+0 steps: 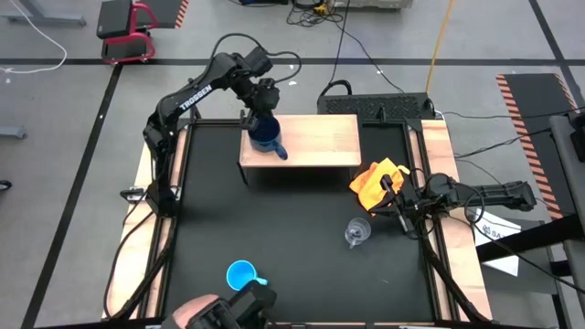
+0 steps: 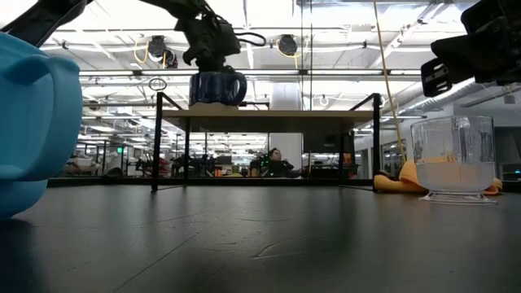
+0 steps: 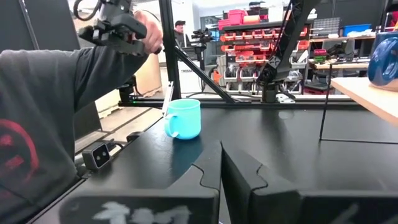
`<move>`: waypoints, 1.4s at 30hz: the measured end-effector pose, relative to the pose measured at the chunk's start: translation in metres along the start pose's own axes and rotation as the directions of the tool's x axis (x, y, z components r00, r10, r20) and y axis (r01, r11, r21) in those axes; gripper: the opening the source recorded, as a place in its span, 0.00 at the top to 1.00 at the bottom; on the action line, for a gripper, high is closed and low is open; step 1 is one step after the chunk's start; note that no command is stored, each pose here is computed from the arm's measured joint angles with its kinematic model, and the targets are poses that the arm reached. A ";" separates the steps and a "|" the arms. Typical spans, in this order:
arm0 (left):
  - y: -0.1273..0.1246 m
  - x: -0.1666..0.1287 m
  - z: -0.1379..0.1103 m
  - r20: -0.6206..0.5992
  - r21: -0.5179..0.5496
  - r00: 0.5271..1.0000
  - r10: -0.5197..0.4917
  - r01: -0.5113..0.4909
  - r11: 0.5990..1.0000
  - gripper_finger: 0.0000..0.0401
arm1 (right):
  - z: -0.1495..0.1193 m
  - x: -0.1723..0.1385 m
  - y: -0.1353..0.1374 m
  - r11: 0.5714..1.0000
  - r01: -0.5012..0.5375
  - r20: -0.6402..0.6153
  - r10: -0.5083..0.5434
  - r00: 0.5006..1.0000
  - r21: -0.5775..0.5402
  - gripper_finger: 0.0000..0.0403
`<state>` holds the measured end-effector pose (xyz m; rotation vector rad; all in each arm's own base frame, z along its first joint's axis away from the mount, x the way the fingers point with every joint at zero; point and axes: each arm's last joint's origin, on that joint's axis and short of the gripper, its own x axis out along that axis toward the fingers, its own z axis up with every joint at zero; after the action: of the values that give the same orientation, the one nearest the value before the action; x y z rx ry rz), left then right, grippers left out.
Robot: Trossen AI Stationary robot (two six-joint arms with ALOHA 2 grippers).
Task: Stack small to large cups/mugs on shelf
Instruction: Put the dark blue mug on the shelf
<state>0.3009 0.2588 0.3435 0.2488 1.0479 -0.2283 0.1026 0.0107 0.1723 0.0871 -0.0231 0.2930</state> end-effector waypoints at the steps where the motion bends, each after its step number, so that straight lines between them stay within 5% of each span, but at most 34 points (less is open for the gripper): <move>1: 0.000 0.000 0.000 0.004 0.000 1.000 -0.001 0.001 1.000 0.95 | 0.000 0.000 0.000 1.000 0.000 0.000 0.000 1.000 -0.001 1.00; 10: -0.001 0.000 0.000 0.005 0.001 1.000 -0.012 0.012 1.000 0.94 | 0.000 0.000 0.000 1.000 0.000 0.000 0.000 1.000 0.000 1.00; 21: -0.001 0.000 0.000 -0.003 -0.027 1.000 -0.012 0.012 1.000 0.72 | 0.000 0.000 0.000 1.000 0.000 0.000 0.000 1.000 0.001 1.00; 42: -0.001 0.000 0.001 -0.031 -0.043 0.999 0.018 -0.019 0.999 0.71 | 0.000 0.000 0.000 1.000 0.000 0.000 0.000 1.000 0.009 1.00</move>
<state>0.3011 0.2582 0.3440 0.2235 1.0788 -0.1854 0.1026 0.0107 0.1724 0.0957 -0.0221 0.2931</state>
